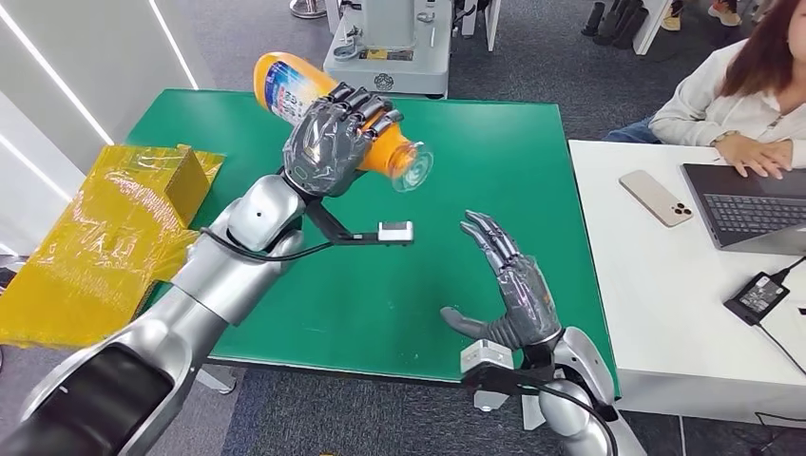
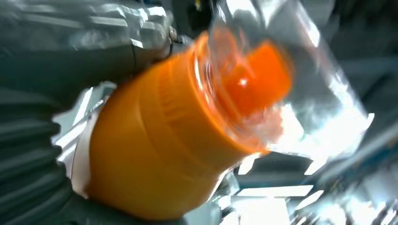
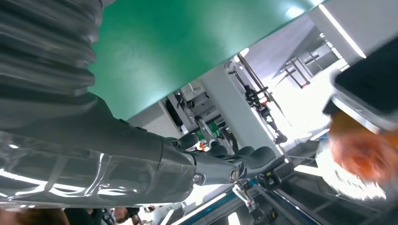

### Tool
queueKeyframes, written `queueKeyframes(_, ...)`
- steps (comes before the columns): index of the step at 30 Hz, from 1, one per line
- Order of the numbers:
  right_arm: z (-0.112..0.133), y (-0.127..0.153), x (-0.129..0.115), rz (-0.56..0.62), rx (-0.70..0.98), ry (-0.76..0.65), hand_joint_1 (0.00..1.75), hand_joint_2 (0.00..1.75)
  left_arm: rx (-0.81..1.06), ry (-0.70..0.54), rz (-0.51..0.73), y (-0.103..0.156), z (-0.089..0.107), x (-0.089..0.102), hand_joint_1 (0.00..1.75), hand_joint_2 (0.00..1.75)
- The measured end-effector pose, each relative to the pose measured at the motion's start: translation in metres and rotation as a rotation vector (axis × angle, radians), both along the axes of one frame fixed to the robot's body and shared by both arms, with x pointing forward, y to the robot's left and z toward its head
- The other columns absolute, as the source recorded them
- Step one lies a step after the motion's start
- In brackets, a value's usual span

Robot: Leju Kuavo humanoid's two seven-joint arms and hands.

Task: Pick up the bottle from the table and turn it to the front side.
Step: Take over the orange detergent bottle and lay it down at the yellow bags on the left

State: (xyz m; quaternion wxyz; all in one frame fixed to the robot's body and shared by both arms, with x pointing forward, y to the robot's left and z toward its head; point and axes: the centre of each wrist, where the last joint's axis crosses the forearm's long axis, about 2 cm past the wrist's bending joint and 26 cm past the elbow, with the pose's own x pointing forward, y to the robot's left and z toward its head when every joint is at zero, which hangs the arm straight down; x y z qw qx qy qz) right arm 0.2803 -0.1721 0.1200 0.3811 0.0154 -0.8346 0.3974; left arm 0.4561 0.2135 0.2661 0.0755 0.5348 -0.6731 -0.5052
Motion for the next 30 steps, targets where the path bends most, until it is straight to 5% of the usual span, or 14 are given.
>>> queueKeyframes(5,-0.001,-0.011,-0.003,0.0,0.019,-0.023,0.0,1.75,0.13,0.121,0.174,0.045,-0.029,0.01,1.75,1.75)
queueKeyframes(13,-0.001,-0.015,-0.004,0.001,0.029,-0.023,0.0,1.75,0.156,0.329,0.491,0.091,-0.084,-0.002,1.75,1.75)
queueKeyframes(25,-0.002,-0.015,-0.013,-0.02,0.033,-0.019,0.0,1.75,0.043,0.294,0.63,0.132,-0.094,-0.009,1.75,1.75)
queueKeyframes(30,-0.004,-0.017,-0.016,-0.029,0.04,-0.004,0.0,1.75,-0.053,0.376,0.626,0.146,-0.092,-0.01,1.75,1.75)
